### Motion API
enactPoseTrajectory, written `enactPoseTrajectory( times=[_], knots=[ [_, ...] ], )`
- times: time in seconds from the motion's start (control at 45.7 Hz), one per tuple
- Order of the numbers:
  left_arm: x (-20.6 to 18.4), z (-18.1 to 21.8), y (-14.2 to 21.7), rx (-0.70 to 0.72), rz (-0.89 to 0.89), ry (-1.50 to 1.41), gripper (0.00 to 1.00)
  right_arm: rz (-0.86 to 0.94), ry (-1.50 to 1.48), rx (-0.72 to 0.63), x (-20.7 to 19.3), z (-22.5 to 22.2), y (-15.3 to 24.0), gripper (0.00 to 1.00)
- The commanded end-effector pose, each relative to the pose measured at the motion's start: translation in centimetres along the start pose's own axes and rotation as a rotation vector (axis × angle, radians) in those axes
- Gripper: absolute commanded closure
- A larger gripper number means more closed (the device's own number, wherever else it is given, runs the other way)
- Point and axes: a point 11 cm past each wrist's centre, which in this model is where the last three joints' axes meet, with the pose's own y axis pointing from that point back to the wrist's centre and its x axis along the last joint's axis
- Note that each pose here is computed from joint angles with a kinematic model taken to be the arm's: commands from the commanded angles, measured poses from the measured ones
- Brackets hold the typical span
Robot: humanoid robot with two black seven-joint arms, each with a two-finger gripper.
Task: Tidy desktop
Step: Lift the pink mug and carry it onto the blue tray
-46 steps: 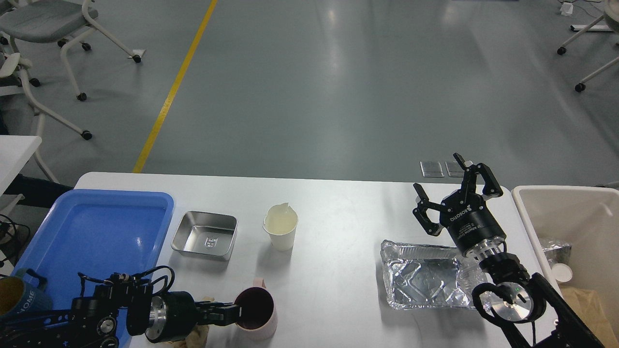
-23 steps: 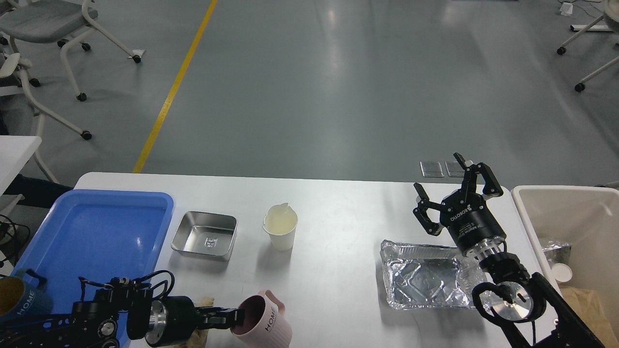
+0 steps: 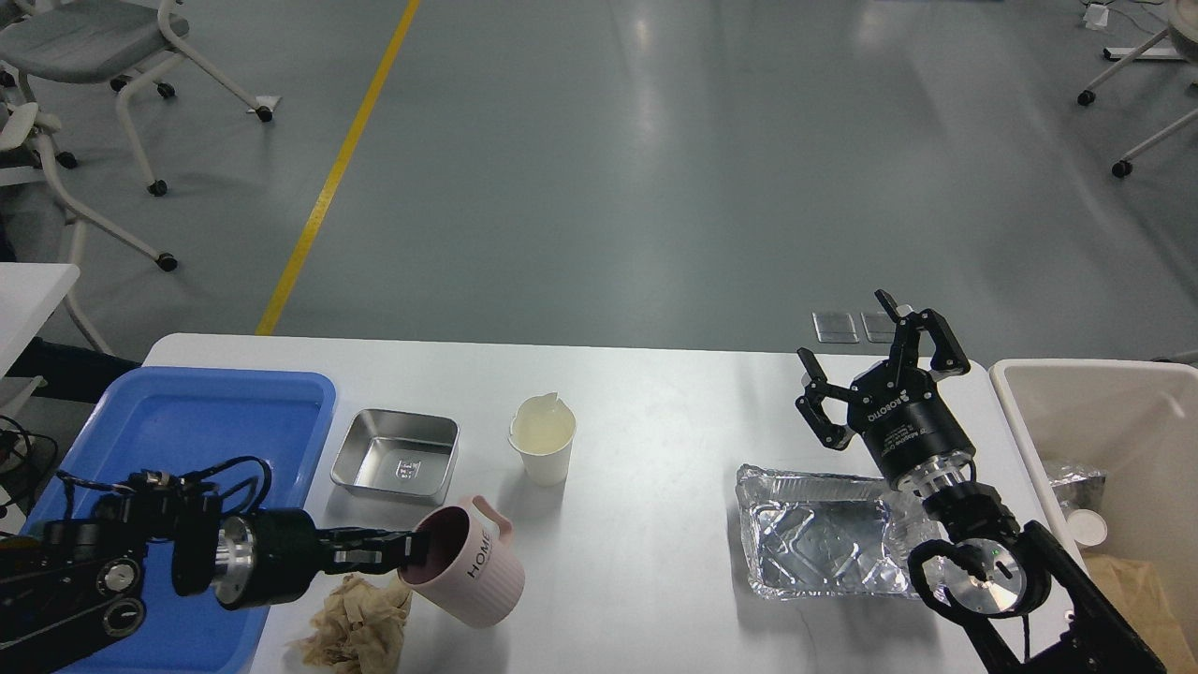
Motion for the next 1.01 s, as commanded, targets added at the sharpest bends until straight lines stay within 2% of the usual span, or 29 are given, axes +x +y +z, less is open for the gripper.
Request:
enactPoseTrajectory(
  times=[0.0, 0.219, 0.438, 0.723, 0.985],
  knots=[
    [2.2, -0.8, 3.1, 0.044, 0.04, -0.016, 1.0, -0.003, -0.007, 0.001, -0.1, 0.2, -0.1, 0.0],
    [5.8, -1.1, 8.3, 0.092, 0.11, -0.023, 1.0, -0.003, -0.007, 0.001, -0.1, 0.2, -0.1, 0.0],
    [6.3, -2.7, 12.5, 0.179, 0.14, -0.024, 1.0, -0.004, -0.008, 0.003, -0.2, 0.1, -0.1, 0.0],
    [5.3, -5.4, 16.4, 0.277, 0.184, 0.073, 0.98, -0.005, -0.006, -0.001, -0.2, 0.2, 0.0, 0.0],
    [1.8, -8.9, 16.8, 0.373, 0.164, 0.144, 0.98, -0.003, -0.007, -0.001, -0.1, 0.2, 0.0, 0.0]
  ],
)
